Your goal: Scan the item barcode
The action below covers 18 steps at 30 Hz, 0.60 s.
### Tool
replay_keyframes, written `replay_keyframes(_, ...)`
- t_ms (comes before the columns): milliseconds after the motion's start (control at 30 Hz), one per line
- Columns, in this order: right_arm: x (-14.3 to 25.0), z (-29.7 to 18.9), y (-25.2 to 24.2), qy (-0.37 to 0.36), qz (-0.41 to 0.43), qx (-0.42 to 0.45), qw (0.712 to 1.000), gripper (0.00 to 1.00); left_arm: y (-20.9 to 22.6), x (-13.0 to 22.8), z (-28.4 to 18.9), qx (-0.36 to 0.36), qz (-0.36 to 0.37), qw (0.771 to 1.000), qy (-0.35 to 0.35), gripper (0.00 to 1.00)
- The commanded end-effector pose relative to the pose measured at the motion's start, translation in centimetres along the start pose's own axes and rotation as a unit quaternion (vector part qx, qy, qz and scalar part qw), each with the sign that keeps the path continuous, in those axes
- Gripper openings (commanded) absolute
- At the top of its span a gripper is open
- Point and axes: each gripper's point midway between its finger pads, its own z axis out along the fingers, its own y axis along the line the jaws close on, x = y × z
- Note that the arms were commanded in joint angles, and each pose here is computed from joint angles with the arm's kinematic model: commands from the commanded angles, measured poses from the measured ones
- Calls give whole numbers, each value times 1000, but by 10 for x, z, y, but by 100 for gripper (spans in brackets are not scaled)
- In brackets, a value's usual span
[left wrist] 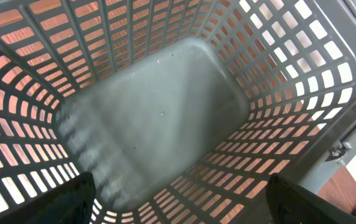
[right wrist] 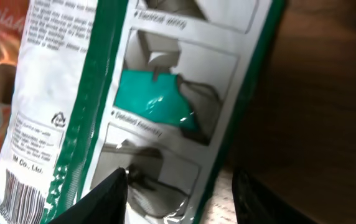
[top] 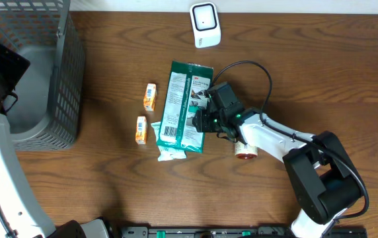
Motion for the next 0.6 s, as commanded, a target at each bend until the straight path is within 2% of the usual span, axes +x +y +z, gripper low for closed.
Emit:
replay_keyframes(0, -13, -7, -15, -21, 18, 18, 999, 50, 1, -2, 0, -3, 2, 1000, -3, 88)
replay_keyframes(567, 3, 22, -10, 31, 107, -46, 993, 49, 1, -2, 0, -3, 2, 1000, -3, 88)
